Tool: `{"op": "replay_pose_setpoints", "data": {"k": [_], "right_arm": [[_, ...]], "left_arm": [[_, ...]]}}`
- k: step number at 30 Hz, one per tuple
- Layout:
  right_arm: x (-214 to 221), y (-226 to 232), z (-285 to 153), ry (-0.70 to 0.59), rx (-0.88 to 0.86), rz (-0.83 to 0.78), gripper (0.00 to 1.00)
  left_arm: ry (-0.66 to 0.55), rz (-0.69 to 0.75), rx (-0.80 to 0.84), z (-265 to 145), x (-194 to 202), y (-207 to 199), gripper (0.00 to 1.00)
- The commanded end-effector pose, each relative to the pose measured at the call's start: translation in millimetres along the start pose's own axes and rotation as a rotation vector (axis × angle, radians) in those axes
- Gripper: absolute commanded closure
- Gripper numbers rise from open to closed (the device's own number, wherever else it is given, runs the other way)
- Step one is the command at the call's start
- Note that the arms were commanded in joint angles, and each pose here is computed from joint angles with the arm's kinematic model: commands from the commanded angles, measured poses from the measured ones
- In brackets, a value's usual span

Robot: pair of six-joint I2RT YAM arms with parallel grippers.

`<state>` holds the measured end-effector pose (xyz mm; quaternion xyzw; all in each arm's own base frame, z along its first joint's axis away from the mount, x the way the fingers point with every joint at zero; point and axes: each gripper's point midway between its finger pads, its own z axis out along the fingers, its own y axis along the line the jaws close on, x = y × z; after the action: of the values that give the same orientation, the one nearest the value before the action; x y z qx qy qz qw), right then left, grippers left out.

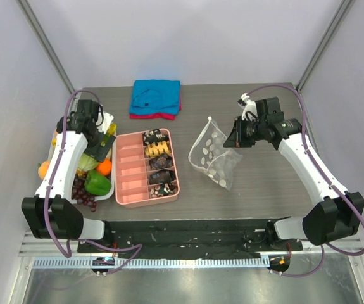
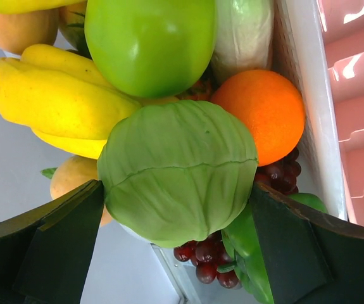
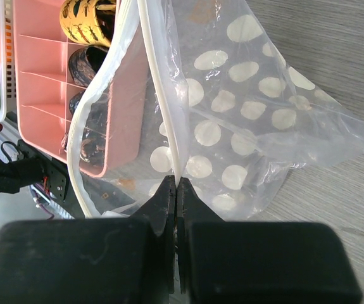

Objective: Place the food in the zip-top bag and seal the zipper
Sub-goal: Pick up the fake vegetable from the bin.

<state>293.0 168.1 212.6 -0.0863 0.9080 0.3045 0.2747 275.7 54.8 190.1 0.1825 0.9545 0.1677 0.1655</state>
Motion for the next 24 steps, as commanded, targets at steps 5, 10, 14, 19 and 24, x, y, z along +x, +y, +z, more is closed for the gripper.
{"op": "replay_pose_setpoints", "data": {"k": [5,10,14,19,24], "right_arm": [[-10.8,6.4,-0.3,-0.035,-0.025,-0.031,0.99],[-10.8,6.4,-0.3,-0.035,-0.025,-0.033,0.99],[-10.5,6.3,-0.4,-0.035,-0.025,-0.034,0.99],[-10.8,6.6,-1.2,-0.038,-0.024,-0.036,0.99],[-11.3,10.4,-0.4,-0.034,-0.043,-0.029,0.99]], "left_arm": [[-0.041,0.015,0.016,-1.1,-4.3,-1.7,0.16],[-0.058,0.018,0.011,-12.4,-8.3,3.2,0.39],[-0.080,0.009,-0.005,-25.9,-12.4,10.2,0.61],[-0.123,-0.003,0.001,-52.4,-21.3,17.6,0.72],[-0.270,-0.045,0.079,-97.7,-51.3,18.3,0.78]]}}
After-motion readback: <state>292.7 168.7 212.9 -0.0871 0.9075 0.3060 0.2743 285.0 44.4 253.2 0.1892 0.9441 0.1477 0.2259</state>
